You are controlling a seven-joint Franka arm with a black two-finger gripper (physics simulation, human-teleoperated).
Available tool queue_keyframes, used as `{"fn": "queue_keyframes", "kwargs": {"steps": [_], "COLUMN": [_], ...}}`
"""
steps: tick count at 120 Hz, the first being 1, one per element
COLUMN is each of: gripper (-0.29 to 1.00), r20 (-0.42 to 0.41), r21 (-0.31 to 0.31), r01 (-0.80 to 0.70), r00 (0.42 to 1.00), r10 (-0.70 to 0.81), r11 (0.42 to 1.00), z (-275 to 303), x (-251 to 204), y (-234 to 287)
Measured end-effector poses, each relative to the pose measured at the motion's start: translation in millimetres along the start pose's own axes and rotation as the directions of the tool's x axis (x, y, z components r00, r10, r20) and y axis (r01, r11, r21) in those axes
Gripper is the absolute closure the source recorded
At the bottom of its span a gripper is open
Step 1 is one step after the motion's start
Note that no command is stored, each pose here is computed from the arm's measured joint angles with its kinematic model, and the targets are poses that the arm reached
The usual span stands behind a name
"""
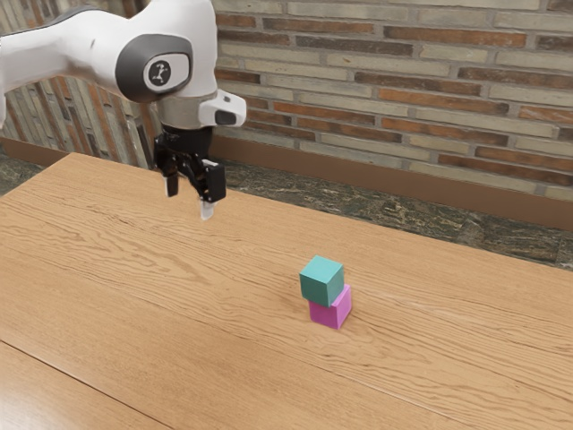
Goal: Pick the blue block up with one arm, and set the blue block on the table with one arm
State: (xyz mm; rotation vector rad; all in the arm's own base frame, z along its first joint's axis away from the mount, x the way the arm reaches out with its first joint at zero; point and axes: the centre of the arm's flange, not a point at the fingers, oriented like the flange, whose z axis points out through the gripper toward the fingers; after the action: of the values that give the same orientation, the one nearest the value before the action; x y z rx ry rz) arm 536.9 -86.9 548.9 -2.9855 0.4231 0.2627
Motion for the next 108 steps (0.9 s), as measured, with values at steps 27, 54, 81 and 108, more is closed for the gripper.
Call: {"fn": "queue_keyframes", "kwargs": {"steps": [27, 54, 81, 108], "gripper": [0.00, 0.00, 0.00, 0.00], "r20": [-0.153, -0.290, -0.265, -0.238], "r21": [-0.085, -0.159, -0.211, -0.238], "r01": [0.212, 0.248, 0.349, 0.386], "r00": [0.963, 0.914, 0.879, 0.866], "r10": [-0.223, -0.285, -0.398, -0.439], "r11": [0.974, 0.956, 0.913, 0.891], "z": [67, 72, 107, 125], "x": [52, 114, 142, 156], "y": [-12, 60, 68, 86]}}
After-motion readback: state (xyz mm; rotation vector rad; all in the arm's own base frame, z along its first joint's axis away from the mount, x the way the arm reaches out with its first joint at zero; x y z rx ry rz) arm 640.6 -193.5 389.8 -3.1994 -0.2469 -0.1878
